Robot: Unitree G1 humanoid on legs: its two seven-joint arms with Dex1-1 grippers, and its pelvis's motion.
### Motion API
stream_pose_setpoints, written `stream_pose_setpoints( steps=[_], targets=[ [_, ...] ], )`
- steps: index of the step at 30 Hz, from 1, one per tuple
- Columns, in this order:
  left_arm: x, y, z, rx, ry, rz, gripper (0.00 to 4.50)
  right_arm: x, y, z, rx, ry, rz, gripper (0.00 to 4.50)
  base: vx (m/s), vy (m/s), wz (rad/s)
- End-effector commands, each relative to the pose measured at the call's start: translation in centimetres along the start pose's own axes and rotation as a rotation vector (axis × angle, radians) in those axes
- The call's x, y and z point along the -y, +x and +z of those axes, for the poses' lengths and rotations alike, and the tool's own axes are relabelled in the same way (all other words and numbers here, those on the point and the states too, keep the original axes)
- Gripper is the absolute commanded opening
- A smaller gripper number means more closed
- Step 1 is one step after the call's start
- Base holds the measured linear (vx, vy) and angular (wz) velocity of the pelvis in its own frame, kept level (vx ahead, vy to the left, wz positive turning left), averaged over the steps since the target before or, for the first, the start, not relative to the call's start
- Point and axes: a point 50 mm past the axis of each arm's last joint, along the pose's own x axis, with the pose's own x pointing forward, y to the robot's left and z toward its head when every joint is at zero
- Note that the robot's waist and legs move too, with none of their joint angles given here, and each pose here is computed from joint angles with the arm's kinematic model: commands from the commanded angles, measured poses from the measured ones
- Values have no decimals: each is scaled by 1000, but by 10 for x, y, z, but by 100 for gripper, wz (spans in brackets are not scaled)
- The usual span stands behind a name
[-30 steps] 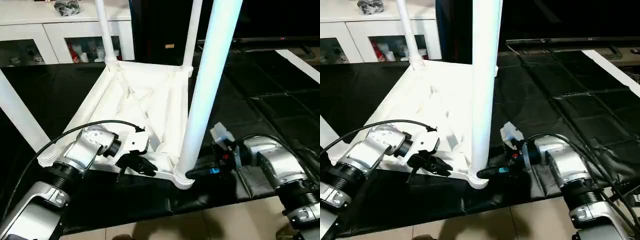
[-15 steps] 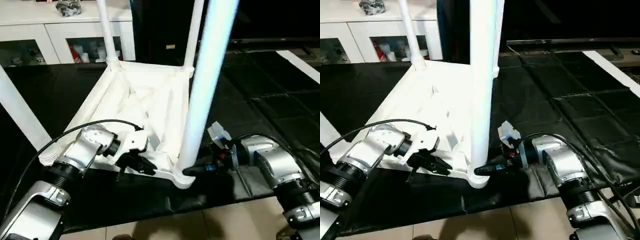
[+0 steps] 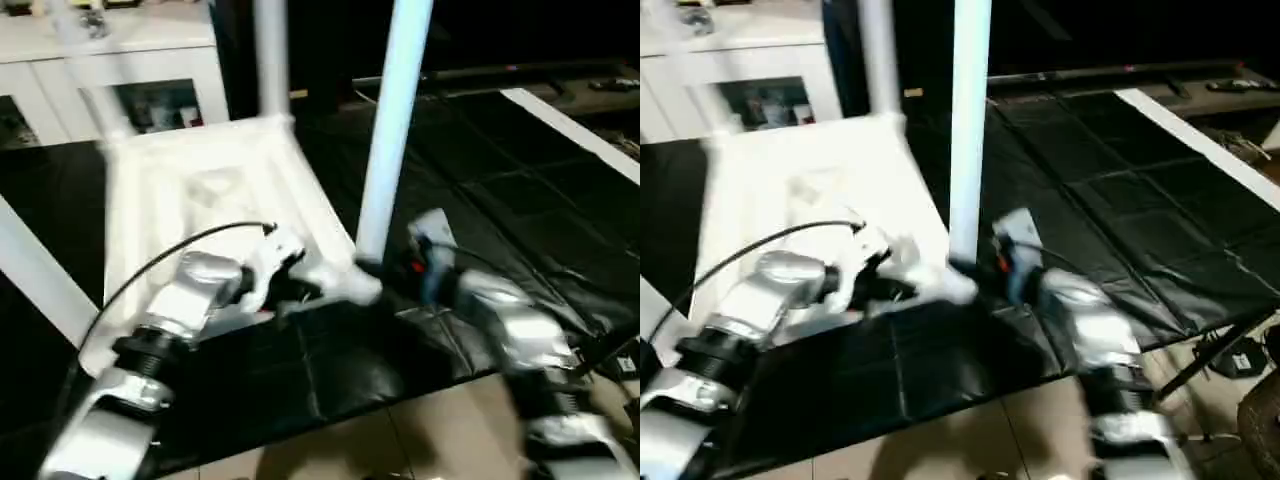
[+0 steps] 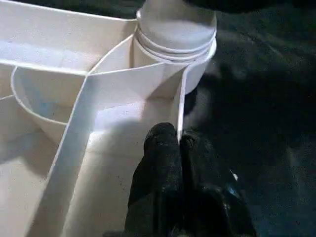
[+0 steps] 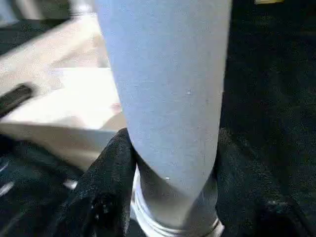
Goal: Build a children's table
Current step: Rotate leg to tighten
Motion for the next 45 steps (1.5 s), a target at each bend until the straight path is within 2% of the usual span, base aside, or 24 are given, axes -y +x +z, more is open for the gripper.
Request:
stream_pose_setpoints(
  steps=[1,5,7,13,15,17,23,26,27,29,36,41,43,45],
  targets=[
    [20,16,39,131,59,-62,0,-37,22,-10,-61,-2,118,196,0,0,0],
    [21,18,38,126,61,-54,0,-40,23,-11,-62,-13,124,196,0,0,0],
    [20,17,38,121,63,-43,0,-42,22,-11,-49,17,139,249,0,0,0],
    [14,11,34,101,79,-34,0,-35,14,-10,-25,2,151,311,0,0,0],
    [11,5,31,87,101,-56,0,-31,6,-9,-9,-4,195,317,0,0,0],
    [9,1,29,77,122,-75,0,-28,0,-8,-10,-11,223,349,0,0,0],
    [1,-15,19,14,183,-164,0,-14,-30,-6,-32,-70,379,393,0,0,0],
    [2,-24,11,-31,240,-250,0,0,-48,-2,-53,-98,444,408,0,0,0],
    [3,-25,10,-34,252,-273,0,2,-51,-2,-57,-104,464,431,0,0,0],
    [4,-27,9,-39,268,-306,0,4,-55,-1,-67,-112,493,444,0,0,0],
    [14,-38,3,-105,357,-496,0,12,-77,1,-173,-194,667,444,0,0,0],
    [17,-39,0,-154,425,-562,0,13,-74,3,-169,-233,719,444,0,0,0],
    [18,-38,0,-163,438,-578,0,12,-72,3,-170,-221,745,418,0,0,0],
    [20,-37,0,-164,443,-586,0,10,-71,3,-174,-216,771,411,0,0,0]
  ],
)
